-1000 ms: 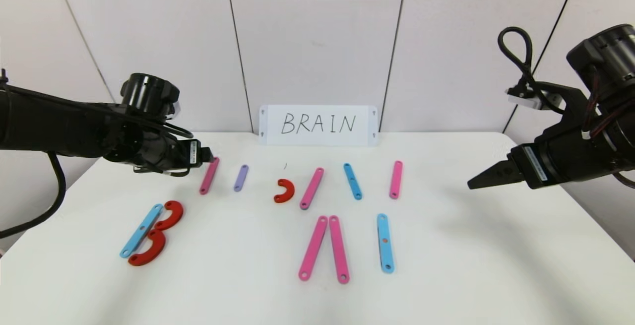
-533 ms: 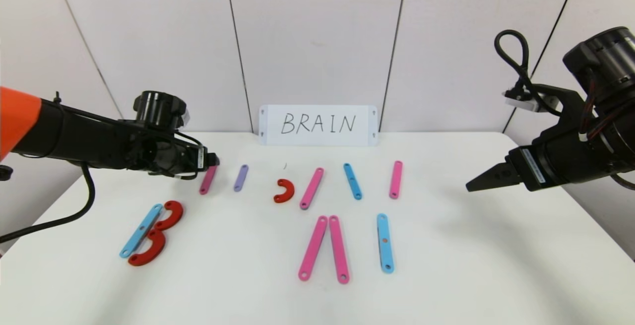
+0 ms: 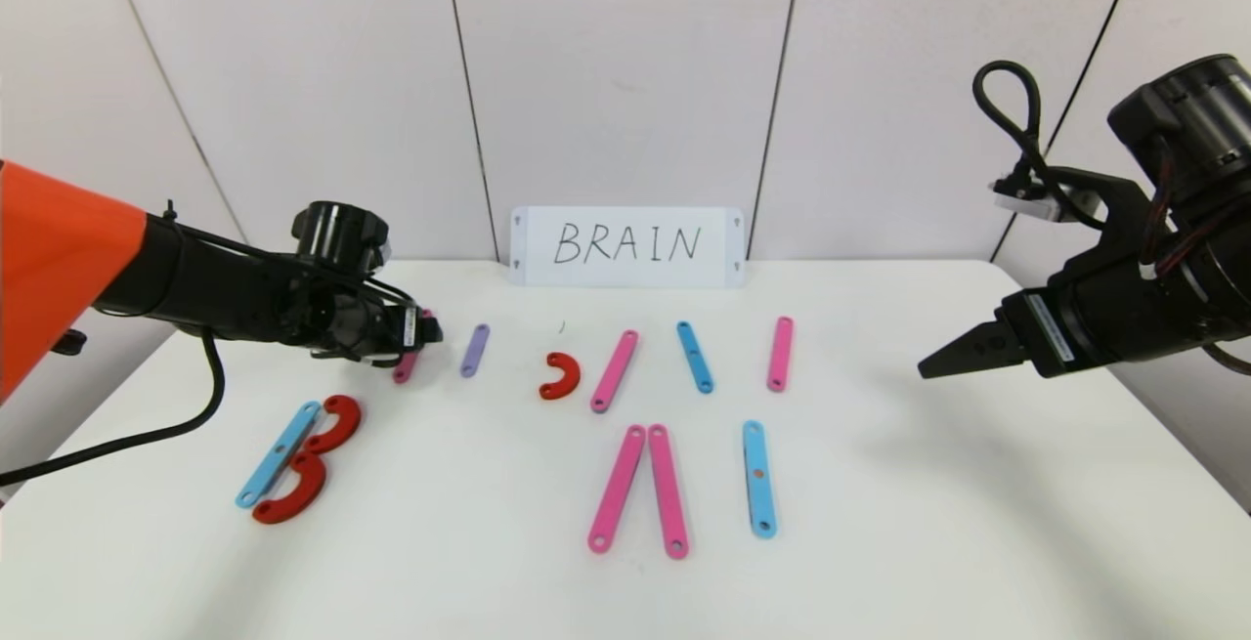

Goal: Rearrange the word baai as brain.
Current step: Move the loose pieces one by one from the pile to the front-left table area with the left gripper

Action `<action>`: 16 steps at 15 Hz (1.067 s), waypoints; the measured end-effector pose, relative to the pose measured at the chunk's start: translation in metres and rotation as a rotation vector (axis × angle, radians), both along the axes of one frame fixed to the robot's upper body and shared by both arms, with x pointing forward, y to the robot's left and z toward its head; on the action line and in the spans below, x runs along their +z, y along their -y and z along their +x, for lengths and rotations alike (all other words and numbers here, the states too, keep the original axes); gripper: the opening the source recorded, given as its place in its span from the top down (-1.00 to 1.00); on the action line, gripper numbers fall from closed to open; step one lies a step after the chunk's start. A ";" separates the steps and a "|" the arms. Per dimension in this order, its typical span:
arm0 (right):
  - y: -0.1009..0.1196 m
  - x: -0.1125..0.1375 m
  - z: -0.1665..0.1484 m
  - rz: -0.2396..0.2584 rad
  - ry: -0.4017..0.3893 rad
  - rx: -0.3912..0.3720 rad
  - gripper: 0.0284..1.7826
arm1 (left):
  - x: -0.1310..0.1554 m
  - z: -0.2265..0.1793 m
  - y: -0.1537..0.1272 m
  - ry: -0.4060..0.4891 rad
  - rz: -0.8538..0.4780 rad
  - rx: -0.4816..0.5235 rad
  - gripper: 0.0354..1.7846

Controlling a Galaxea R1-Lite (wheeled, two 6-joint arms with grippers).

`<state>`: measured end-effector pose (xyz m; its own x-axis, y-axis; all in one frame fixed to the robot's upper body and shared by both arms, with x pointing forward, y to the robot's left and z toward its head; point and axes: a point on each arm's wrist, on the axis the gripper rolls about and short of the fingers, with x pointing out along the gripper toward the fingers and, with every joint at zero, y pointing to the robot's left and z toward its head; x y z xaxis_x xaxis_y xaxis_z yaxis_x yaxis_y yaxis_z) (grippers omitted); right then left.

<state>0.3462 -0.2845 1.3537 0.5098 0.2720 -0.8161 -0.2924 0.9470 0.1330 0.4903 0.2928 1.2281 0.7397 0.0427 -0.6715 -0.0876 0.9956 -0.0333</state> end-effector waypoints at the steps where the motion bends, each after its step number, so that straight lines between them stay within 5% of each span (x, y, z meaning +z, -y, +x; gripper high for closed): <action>1: 0.000 0.000 0.000 0.000 0.000 0.000 -0.95 | -0.003 0.001 0.000 -0.007 0.001 -0.001 -0.96; 12: 0.000 0.001 -0.001 0.001 0.004 0.000 -0.95 | -0.018 0.009 0.004 -0.035 0.005 -0.009 -0.94; 16: 0.000 0.001 -0.001 0.000 0.004 -0.001 -0.95 | -0.018 0.011 0.004 -0.032 0.004 -0.006 -0.55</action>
<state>0.3448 -0.2849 1.3548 0.5135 0.2721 -0.8138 -0.2924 0.9471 0.1322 0.5016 0.2884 1.2099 0.7182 0.0415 -0.6946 -0.0829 0.9962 -0.0263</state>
